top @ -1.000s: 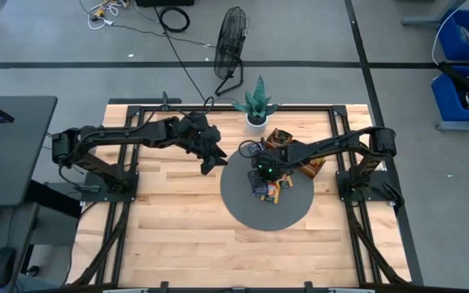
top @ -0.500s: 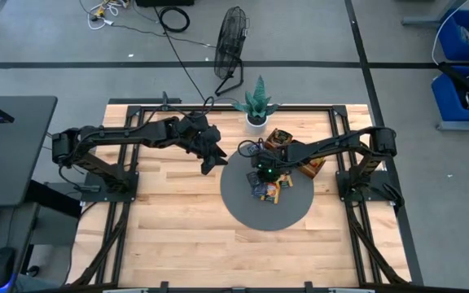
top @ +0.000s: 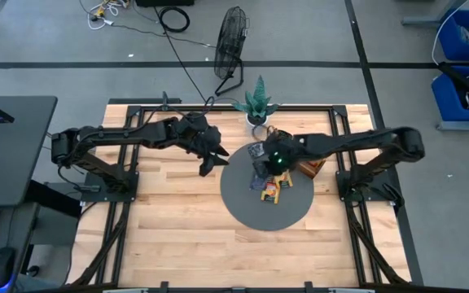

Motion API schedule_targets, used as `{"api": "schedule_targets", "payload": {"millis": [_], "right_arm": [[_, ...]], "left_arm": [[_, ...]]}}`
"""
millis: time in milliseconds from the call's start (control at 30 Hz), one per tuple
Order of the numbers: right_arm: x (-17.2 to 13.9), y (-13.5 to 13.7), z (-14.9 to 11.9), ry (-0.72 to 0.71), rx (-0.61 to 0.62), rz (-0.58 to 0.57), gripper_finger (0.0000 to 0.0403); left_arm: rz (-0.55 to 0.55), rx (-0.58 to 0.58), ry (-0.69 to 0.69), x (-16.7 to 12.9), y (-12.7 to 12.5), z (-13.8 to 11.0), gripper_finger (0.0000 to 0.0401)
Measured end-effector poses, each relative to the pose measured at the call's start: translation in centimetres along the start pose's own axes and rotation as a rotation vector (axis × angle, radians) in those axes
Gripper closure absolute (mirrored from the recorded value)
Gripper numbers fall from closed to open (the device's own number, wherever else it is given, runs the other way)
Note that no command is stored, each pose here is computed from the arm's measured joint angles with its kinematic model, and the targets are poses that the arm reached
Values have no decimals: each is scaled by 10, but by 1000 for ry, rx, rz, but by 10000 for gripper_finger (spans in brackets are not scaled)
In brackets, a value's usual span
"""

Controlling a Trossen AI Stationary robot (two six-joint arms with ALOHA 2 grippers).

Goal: Pick & Place Tea
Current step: Put the purple tea bag into the wooden organizer

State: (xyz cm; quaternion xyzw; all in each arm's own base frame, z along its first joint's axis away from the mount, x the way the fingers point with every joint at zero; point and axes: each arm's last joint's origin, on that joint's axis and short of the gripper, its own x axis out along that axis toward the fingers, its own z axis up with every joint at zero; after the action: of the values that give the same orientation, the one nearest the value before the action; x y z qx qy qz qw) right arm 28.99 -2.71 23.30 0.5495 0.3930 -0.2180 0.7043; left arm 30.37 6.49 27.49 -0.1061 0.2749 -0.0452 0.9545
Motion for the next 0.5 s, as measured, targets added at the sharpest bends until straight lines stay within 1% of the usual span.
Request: {"api": "schedule_targets", "payload": {"millis": [100,200,267,367,500], "right_arm": [[-19,1,7,2,58,76,402],[-35,3,15,2,97,179,403],[-43,7,20,-9,114,248,403],[-51,12,26,-29,126,345,403],[-57,18,34,-33,132,450,403]], "left_arm": [[-22,163,-62,2,-8,6,224],[-42,395,-147,4,-21,14,224],[-23,522,-216,5,-27,20,224],[38,667,-312,3,-32,29,224],[87,813,-356,1,-32,34,224]]}}
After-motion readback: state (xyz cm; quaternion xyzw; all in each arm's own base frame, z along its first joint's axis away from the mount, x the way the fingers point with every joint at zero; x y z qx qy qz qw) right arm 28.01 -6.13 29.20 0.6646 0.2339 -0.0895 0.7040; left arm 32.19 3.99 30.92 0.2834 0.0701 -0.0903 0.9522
